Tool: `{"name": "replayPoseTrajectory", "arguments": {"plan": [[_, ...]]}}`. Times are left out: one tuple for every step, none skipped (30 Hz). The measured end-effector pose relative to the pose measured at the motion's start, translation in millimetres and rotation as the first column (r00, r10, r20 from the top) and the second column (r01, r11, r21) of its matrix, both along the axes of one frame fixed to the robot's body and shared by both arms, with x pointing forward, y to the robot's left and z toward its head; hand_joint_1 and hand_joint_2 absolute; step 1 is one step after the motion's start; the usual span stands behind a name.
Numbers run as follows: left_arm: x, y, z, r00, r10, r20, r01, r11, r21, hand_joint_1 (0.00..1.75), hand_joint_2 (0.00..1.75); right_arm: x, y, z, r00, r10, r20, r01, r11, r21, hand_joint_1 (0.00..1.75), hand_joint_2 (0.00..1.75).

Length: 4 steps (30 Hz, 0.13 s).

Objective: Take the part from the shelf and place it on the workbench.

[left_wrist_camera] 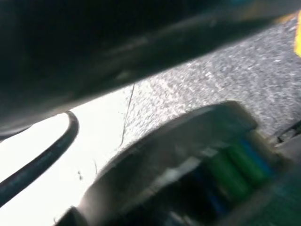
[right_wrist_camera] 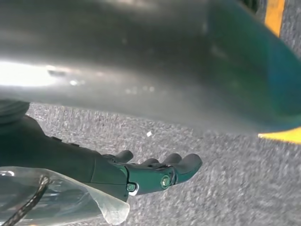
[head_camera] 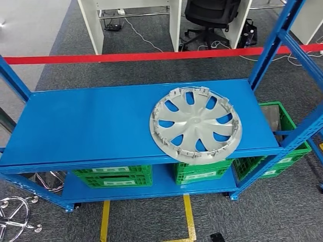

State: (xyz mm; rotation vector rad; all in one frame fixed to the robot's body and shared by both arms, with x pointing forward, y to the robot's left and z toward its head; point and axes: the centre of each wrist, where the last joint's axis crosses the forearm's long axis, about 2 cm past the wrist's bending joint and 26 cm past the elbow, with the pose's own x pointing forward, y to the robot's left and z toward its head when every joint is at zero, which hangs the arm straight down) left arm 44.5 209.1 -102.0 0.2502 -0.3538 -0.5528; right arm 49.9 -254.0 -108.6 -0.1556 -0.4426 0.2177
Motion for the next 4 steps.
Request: {"name": "replayPoseTrajectory", "arguments": {"plan": [[-1.0,-0.1,-0.1,1.000,0.001,-0.002,-0.001,1.000,0.000,0.00,0.00,1.0,0.0,0.1,1.000,0.000,0.002,0.000,1.000,0.000,0.00,0.00],[-0.8,-0.4,0.0,1.000,0.001,-0.001,-0.001,1.000,0.000,0.00,0.00,1.4,0.0,0.2,1.000,0.000,0.003,0.000,1.000,0.000,0.00,0.00],[0.1,-1.1,0.2,1.000,0.002,0.001,-0.002,1.000,-0.002,0.00,0.00,0.6,-0.1,0.1,1.000,0.000,0.002,0.000,1.000,0.000,0.00,0.00],[0.8,-1.3,0.4,1.000,0.002,0.002,-0.002,1.000,-0.003,0.00,0.00,0.1,-0.1,0.0,1.000,0.000,0.001,0.000,1.000,0.000,0.00,0.00]]}}
